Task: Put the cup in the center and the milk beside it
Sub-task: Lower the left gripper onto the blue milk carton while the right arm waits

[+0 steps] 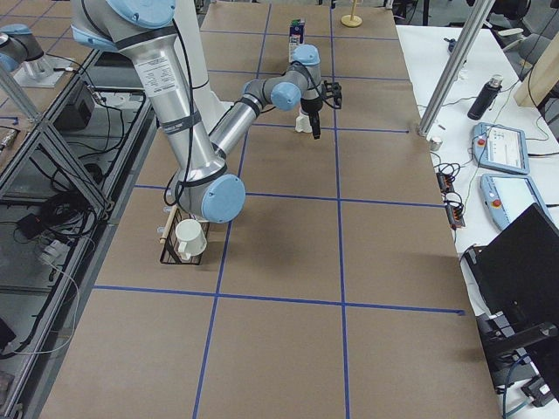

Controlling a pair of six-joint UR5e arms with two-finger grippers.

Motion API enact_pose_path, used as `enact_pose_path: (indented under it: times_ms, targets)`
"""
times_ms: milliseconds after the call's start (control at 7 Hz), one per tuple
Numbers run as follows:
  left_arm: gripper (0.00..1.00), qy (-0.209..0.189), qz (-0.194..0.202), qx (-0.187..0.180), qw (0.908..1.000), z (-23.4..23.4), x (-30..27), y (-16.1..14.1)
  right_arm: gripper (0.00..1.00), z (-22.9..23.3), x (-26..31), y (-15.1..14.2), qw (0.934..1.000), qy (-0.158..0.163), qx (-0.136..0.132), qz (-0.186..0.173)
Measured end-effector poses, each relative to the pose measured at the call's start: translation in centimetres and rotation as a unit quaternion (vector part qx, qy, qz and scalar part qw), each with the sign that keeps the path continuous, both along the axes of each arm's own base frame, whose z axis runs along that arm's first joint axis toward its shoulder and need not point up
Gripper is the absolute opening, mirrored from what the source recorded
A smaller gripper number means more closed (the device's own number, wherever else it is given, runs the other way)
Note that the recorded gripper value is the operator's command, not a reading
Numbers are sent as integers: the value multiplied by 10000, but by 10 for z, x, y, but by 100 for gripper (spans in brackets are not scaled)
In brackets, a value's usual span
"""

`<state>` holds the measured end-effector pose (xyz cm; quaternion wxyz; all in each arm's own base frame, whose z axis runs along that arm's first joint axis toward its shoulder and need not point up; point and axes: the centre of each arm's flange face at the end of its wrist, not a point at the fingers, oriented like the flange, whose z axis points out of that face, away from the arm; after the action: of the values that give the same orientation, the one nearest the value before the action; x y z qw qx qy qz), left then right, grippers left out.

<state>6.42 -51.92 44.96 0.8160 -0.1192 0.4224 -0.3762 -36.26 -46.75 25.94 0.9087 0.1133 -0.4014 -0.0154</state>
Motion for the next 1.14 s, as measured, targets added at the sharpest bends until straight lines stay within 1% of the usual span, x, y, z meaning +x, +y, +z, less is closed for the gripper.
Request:
enact_pose_path:
  times_ms: [143,286,429,571,714,857,1000,1143]
  targets:
    - [98,117,-346,-390,9986,-9,4,11,100,9,4,0,10000,62,-36,36]
    - [98,253,-656,-738,9948,-22,16,16,100,17,7,-1,9999,126,-60,72]
    - [98,308,-776,-956,9919,-27,32,23,100,24,8,-1,9997,188,-66,111]
    - [98,280,-806,-1022,9911,-20,39,31,100,29,8,-2,9996,243,-67,146]
    - [98,283,-819,-953,9917,-20,39,36,100,33,9,-2,9994,282,-72,164]
    - [98,307,-815,-791,9931,-28,35,42,100,35,9,-1,9994,301,-76,169]
    - [98,276,-694,-534,9958,-26,27,55,100,36,10,-1,9993,312,-69,181]
    - [98,121,-533,-310,9980,-7,17,74,100,37,10,-1,9993,326,-55,199]
